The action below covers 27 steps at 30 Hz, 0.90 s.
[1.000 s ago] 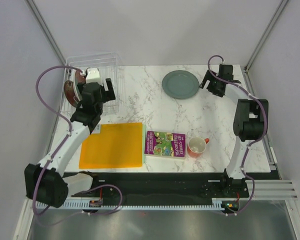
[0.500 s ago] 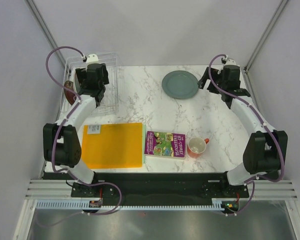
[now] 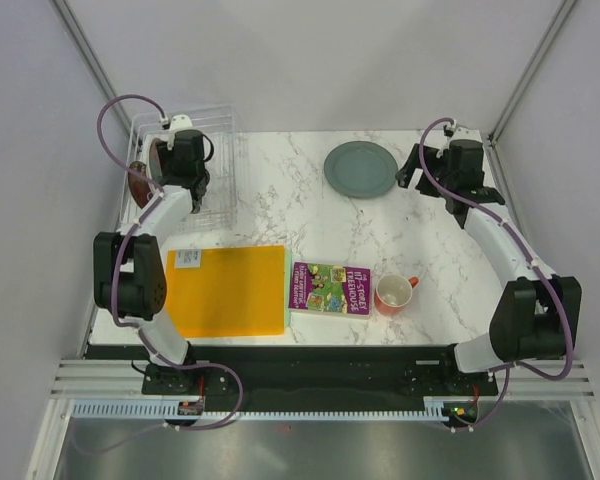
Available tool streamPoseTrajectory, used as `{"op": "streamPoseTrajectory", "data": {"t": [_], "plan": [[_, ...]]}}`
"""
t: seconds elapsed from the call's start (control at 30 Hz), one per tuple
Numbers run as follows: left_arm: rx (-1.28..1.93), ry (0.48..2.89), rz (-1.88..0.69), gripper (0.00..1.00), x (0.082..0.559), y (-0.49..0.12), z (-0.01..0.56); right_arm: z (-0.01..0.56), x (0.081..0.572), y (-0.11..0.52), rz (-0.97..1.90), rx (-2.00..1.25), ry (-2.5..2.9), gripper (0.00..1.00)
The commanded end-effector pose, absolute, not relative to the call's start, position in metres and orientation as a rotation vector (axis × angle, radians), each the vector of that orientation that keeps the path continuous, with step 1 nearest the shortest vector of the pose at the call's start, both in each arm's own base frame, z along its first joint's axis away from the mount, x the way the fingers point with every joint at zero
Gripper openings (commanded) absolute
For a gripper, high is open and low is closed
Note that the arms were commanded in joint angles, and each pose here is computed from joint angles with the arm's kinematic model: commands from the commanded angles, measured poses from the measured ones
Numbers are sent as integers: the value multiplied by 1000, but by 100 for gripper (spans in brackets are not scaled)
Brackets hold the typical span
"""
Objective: Unload the plates from the dish rack
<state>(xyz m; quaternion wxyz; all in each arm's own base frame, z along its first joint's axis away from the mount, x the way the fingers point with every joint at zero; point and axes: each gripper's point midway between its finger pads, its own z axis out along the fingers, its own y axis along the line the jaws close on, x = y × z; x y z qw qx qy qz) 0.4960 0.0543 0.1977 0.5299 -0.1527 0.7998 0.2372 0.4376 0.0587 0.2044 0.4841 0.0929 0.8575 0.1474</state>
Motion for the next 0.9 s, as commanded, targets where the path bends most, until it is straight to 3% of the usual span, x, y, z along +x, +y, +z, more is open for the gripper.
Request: {"op": "streamPoseTrajectory", "data": {"t": [0.0,0.1,0.43,0.87], "plan": [[-379,1882,642,37,499,64,206,212,432,59,361,199,2063,98],[-385,1882,638,2,497,64,206,208,430,58,359,203,2070,98],[-331,1803,794,2,500,57,256,203,426,60,367,202,2082,98],[-280,1585,824,2,472,31,396,214,419,60,371,196,2066,98]]}}
